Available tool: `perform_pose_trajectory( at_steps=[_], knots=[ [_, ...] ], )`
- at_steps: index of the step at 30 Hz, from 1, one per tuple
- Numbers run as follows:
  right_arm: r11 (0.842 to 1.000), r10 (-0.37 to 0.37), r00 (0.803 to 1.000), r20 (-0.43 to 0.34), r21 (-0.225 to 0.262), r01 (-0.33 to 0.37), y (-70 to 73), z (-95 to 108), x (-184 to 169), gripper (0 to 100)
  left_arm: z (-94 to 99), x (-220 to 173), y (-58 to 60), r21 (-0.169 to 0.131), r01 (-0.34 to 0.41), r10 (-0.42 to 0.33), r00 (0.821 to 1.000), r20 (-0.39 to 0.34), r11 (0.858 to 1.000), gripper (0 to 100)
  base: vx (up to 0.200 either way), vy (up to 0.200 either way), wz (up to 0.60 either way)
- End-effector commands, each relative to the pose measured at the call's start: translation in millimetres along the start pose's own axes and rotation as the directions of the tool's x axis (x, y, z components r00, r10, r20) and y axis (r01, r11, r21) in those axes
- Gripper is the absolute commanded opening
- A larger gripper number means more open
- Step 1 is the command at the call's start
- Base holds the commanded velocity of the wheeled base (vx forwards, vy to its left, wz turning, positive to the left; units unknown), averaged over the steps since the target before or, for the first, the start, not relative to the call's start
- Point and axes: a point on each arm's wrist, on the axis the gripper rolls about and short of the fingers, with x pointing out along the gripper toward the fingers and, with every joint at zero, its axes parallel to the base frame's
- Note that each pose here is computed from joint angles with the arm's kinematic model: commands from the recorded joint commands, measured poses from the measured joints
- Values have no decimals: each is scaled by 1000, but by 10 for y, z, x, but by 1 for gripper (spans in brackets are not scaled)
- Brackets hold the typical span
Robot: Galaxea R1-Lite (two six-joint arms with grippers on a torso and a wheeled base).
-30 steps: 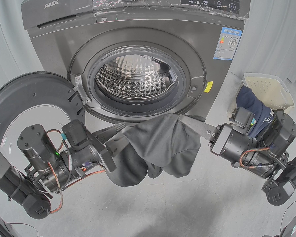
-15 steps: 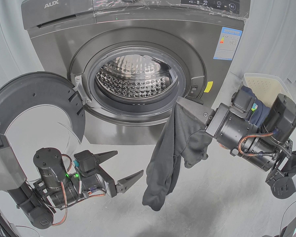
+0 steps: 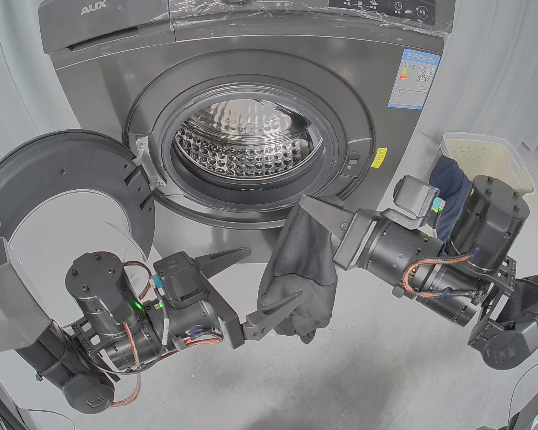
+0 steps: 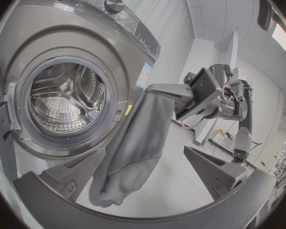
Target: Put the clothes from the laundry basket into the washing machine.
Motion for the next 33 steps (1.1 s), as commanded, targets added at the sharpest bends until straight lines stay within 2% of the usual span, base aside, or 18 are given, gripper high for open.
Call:
perform_pose_trajectory(
  at_steps=[1, 5, 10, 17, 21, 28, 29, 31, 33],
  knots=[
    [1000, -3, 1000, -20, -11, 3, 4, -109, 144, 0, 24, 103, -92, 1, 39, -39, 999, 18, 999, 100, 0, 0, 0],
    [1000, -17, 1000, -1, -9, 17, 38, -118, 214, 0, -23, 175, -74, -1, 31, -31, 999, 11, 1000, 100, 0, 0, 0],
    [1000, -30, 1000, 4, -8, 30, 29, -157, 291, 0, 48, 290, -42, 11, 16, -16, 999, 45, 1000, 100, 0, 0, 0],
    [999, -35, 999, 14, -6, 36, 65, -168, 308, 0, 62, 472, 61, 19, -58, 57, 997, 57, 998, 100, 0, 0, 0],
    [1000, -30, 1000, 8, -6, 30, 82, -190, 298, 0, 139, 610, 145, 25, -137, 134, 986, 100, 990, 100, 0, 0, 0],
    [1000, -31, 999, 13, -5, 31, 79, -185, 296, 0, 190, 654, 162, 43, -174, 168, 979, 112, 984, 100, 0, 0, 0],
    [1000, -31, 999, 13, -5, 31, 79, -185, 296, 0, 189, 654, 163, 45, -176, 170, 979, 110, 983, 0, 0, 0, 0],
    [1000, -29, 999, 14, -5, 29, 84, -186, 296, 0, 174, 644, 166, 67, -179, 172, 980, 103, 982, 0, 0, 0, 0],
    [1000, -29, 999, 13, -5, 30, 81, -191, 298, 0, 180, 636, 158, 71, -178, 171, 980, 101, 981, 0, 0, 0, 0]
  ],
)
